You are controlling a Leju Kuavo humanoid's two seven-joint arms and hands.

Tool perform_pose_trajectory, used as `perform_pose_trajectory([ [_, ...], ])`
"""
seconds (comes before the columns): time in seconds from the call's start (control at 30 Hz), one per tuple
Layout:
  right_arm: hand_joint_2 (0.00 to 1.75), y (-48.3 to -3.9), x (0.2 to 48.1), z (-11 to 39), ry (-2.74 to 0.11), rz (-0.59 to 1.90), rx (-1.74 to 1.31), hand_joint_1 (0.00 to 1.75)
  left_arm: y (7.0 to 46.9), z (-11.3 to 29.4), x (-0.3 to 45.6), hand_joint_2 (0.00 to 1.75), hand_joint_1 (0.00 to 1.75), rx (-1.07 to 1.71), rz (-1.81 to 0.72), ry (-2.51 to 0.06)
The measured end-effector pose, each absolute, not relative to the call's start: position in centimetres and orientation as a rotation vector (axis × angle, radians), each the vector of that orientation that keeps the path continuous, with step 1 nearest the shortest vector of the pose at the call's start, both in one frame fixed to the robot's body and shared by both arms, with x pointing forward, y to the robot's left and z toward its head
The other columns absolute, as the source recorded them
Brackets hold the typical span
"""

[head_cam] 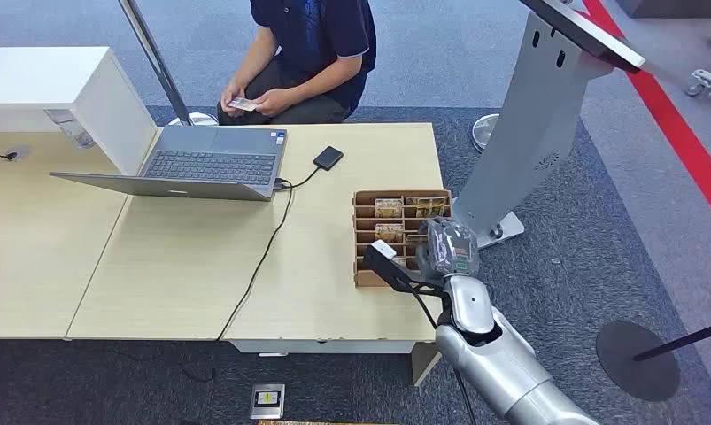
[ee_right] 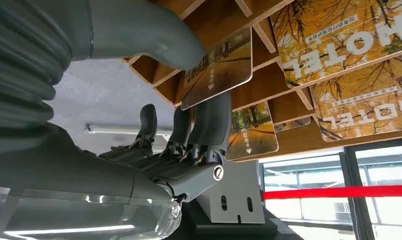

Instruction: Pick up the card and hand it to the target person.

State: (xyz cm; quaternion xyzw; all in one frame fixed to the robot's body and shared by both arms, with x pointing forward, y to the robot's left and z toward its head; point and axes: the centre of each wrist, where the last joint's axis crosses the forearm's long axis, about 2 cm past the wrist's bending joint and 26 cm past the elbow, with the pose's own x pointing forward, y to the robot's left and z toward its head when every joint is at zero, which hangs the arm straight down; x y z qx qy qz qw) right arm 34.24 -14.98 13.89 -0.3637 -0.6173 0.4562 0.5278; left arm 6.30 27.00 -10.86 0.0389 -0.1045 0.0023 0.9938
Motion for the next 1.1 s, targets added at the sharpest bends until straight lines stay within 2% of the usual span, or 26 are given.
perform_pose_trajectory([
  [0.13, 1.75, -15.08, 34.28, 13.7, -1.469, 1.088, -0.867, 1.4, 26.98, -10.85, 6.3, 0.0, 0.0, 0.078, 0.005, -0.209],
  [0.23, 1.75, -15.15, 34.36, 13.64, -1.468, 1.081, -0.865, 1.41, 26.98, -10.85, 6.3, 0.0, 0.0, 0.079, 0.005, -0.208],
  [0.37, 1.75, -15.24, 34.47, 13.6, -1.468, 1.077, -0.865, 1.4, 26.97, -10.85, 6.3, 1.75, 0.0, 0.079, 0.005, -0.205],
  [1.1, 1.75, -15.26, 34.39, 13.92, -1.548, 1.043, -0.857, 1.4, 27.0, -10.86, 6.24, 1.75, 0.0, 0.098, 0.01, -0.211],
])
